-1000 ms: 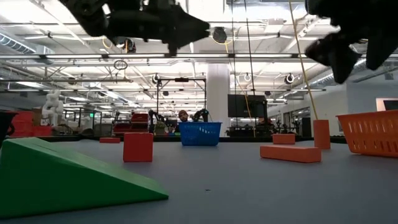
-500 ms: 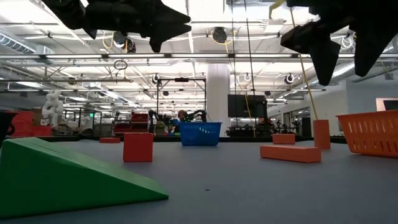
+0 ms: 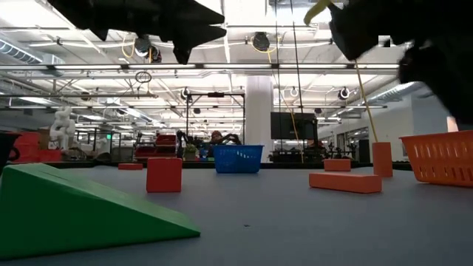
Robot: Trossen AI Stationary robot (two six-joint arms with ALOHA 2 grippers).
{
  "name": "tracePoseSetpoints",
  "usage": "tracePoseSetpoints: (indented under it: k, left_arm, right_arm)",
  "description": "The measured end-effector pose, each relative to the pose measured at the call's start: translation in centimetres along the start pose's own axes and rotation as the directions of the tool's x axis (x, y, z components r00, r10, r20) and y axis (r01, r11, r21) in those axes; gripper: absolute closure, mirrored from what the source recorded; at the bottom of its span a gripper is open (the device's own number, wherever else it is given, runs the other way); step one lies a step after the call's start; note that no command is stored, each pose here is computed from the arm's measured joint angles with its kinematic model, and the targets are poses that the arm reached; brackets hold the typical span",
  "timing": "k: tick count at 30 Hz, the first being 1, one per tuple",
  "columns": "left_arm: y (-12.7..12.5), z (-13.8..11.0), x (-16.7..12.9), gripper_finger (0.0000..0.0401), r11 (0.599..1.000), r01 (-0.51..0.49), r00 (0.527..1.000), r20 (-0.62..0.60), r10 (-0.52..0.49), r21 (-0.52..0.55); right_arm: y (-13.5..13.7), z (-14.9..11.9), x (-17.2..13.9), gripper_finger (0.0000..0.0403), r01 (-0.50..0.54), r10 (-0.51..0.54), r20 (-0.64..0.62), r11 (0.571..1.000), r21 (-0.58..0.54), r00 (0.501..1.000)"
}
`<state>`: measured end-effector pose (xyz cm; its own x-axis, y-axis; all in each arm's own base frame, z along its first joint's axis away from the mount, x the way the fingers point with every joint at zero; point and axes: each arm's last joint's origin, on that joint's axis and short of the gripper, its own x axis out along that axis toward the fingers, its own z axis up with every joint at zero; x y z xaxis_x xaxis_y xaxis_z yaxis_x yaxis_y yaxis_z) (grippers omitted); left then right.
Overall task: Sort & place blocks by color
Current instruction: Put the red block into the orange bin
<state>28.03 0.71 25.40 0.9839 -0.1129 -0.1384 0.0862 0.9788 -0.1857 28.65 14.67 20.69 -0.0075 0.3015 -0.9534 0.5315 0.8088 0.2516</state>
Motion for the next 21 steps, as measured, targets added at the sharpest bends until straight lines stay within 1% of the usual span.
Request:
tracePoseSetpoints:
  k: [3, 5, 9, 11, 13, 17, 21]
  left_arm:
    - [-0.7, -0.3, 0.1, 0.0270, 1.000, 0.022, 1.000, -0.022, -0.022, 0.001]
    - [-1.0, -0.4, 0.1, 0.0270, 0.999, 0.035, 0.999, -0.033, -0.035, 0.008]
    - [-1.5, -0.5, 0.2, 0.0270, 0.998, 0.052, 0.998, -0.039, -0.052, 0.017]
    - [-1.5, -0.6, 0.2, 0.0270, 0.998, 0.054, 0.998, -0.040, -0.053, 0.020]
    - [-1.5, -0.5, 0.2, 0.0270, 0.998, 0.053, 0.998, -0.039, -0.052, 0.031]
    - [-1.3, -0.2, -0.1, 0.0270, 0.995, 0.046, 0.999, -0.028, -0.044, 0.083]
    - [-0.7, 0.8, -0.9, 0.0270, 0.988, 0.016, 1.000, 0.019, -0.019, 0.155]
  right_arm:
    - [0.3, -0.3, 0.5, 0.0197, -0.006, 0.011, -0.044, 0.994, 0.113, 0.999]
    - [0.5, -0.3, 0.5, 0.0199, -0.027, 0.038, -0.057, 0.983, 0.180, 0.998]
    - [1.3, 0.2, 0.4, 0.0204, -0.115, 0.121, -0.004, 0.951, 0.287, 0.993]
    - [1.5, 0.3, 0.4, 0.0207, -0.130, 0.137, 0.004, 0.931, 0.340, 0.991]
    - [1.5, 0.3, 0.6, 0.0209, -0.120, 0.131, 0.000, 0.909, 0.399, 0.991]
    - [1.4, -0.1, 0.7, 0.0211, -0.085, 0.106, -0.016, 0.872, 0.483, 0.994]
    - [1.4, -0.6, 0.9, 0.0211, -0.051, 0.081, -0.031, 0.834, 0.549, 0.996]
